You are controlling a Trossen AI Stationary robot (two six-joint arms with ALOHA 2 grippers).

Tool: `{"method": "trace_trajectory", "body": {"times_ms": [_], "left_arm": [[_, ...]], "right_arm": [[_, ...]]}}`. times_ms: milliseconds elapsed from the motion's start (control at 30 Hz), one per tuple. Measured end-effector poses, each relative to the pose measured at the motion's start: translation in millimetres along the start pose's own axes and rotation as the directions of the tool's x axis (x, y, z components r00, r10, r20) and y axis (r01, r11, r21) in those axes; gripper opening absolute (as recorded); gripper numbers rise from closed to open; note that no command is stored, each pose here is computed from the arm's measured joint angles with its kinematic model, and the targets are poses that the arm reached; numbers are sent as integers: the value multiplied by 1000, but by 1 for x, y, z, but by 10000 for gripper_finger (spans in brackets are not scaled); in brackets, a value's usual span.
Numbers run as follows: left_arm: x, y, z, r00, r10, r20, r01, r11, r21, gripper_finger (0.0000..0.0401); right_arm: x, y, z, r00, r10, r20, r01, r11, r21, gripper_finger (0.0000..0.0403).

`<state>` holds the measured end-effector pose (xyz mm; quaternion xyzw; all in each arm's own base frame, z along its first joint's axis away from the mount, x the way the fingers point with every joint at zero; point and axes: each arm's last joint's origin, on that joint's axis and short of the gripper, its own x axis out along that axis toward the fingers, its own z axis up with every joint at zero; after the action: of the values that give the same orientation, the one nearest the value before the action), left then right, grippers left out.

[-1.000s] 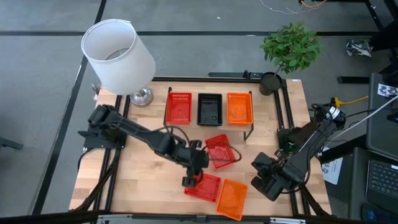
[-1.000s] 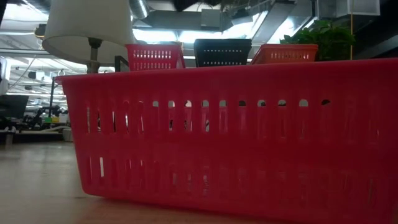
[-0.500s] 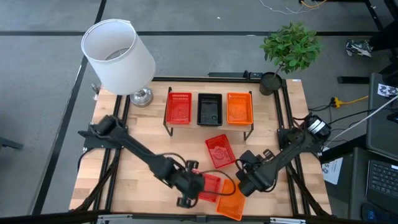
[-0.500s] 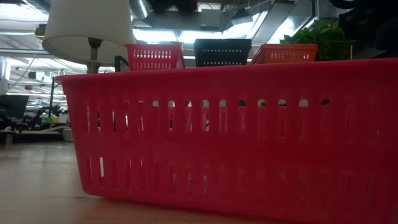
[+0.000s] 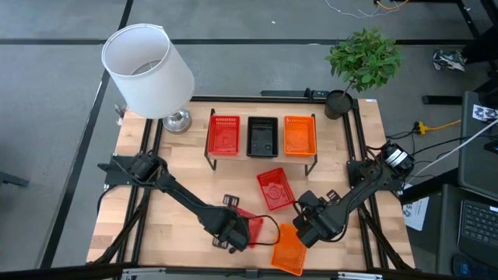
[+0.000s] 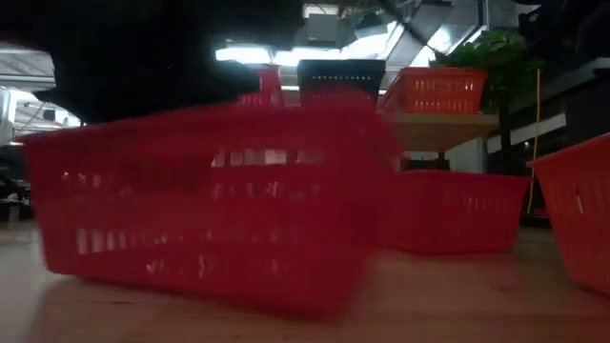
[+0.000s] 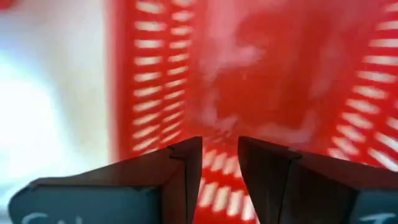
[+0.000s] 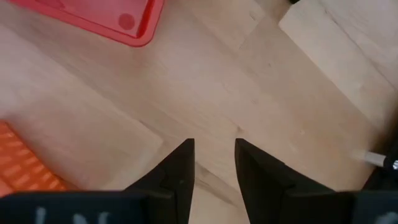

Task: Stack baskets on shelf by color
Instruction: Stack the bottom red bin on top of the red bin

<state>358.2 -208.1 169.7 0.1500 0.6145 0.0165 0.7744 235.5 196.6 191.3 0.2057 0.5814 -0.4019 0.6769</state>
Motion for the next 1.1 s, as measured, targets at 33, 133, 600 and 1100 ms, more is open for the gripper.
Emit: {"method": "trace_trajectory", "body": {"times_ms": [33, 133, 600, 1100], "left_arm": [[-2, 5, -4, 998, 50, -34, -50, 999, 14, 96], [-10, 20, -13, 980, 173, -97, -169, 984, 49, 95], [-56, 7, -9, 993, -11, 115, 45, 955, -294, 95], [-51, -1, 16, 945, -20, 327, 217, 785, -580, 129]], "right_arm": [[0, 0, 0, 1000, 3, 1, -3, 1000, 1, 114], [0, 0, 0, 1000, 3, 1, -3, 1000, 1, 114], [0, 0, 0, 1000, 1, 2, -1, 1000, -1, 114], [-1, 0, -2, 1000, 3, 12, -3, 1000, -11, 114]]}}
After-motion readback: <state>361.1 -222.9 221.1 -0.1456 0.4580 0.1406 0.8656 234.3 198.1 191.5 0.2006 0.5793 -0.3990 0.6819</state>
